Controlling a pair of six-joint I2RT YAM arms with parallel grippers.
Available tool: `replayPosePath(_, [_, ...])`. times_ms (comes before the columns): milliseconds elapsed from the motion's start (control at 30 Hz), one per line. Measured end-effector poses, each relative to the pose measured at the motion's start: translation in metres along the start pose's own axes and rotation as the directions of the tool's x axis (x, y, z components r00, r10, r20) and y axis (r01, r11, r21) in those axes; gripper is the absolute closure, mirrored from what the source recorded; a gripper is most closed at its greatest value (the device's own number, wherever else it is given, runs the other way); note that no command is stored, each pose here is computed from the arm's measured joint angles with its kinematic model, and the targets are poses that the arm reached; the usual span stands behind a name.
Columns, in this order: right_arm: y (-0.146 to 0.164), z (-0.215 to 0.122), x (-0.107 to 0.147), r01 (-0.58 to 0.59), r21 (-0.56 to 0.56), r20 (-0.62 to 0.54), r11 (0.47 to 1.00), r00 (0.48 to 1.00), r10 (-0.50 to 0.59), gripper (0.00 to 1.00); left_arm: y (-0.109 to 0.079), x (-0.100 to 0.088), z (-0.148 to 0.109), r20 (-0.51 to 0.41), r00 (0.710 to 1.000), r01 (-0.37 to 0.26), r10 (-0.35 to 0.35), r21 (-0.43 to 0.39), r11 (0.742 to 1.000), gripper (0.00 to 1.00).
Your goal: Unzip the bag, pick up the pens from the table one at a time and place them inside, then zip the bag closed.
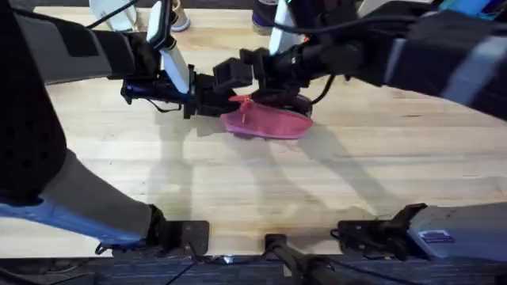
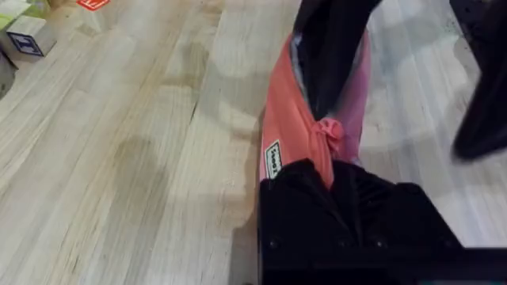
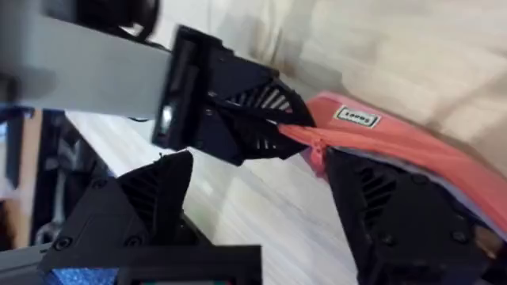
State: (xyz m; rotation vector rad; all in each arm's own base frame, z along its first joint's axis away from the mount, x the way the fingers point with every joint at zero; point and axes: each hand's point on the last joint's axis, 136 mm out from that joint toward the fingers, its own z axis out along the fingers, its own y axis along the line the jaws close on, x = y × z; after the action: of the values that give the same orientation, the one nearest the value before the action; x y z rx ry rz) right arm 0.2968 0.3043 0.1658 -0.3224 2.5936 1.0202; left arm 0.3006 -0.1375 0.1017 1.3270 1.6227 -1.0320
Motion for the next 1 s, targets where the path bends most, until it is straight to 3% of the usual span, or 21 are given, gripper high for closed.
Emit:
replayPosePath(33, [0.009,-0.020,-0.007,0.031,0.032,0.071,0.999,0.997,-0.033,0.006,0.000,0.000,0.000,0.000,1.000,0.000,0.000,0.000,1.000,0.958])
replayPosePath(167, [0.014,-0.042,0.000,0.047,0.128,0.125,0.991,0.990,-0.063,0.006,0.000,0.000,0.000,0.000,1.000,-0.001,0.001,0.000,1.000,0.959])
replayPosePath(433, [0.013,-0.057,0.040,-0.068,0.363,0.199,0.929,0.980,-0.006,0.006,0.000,0.000,0.000,0.000,1.000,0.002,-0.002,0.001,1.000,0.959])
replayPosePath(633, [0.037,-0.052,0.056,-0.069,0.356,0.240,0.932,0.971,-0.020,0.006,-0.001,0.000,0.000,-0.001,1.000,0.003,-0.003,0.001,1.000,0.958])
replayPosePath(800, [0.037,-0.053,0.055,-0.093,0.364,0.267,0.927,0.964,-0.008,0.006,-0.001,0.000,0.000,-0.001,1.000,0.003,-0.003,0.001,1.000,0.958])
replayPosePath(1000, [0.027,-0.056,0.063,-0.236,0.369,0.299,0.899,0.946,0.126,0.006,-0.001,0.000,0.000,-0.001,1.000,0.004,-0.004,0.001,1.000,0.958])
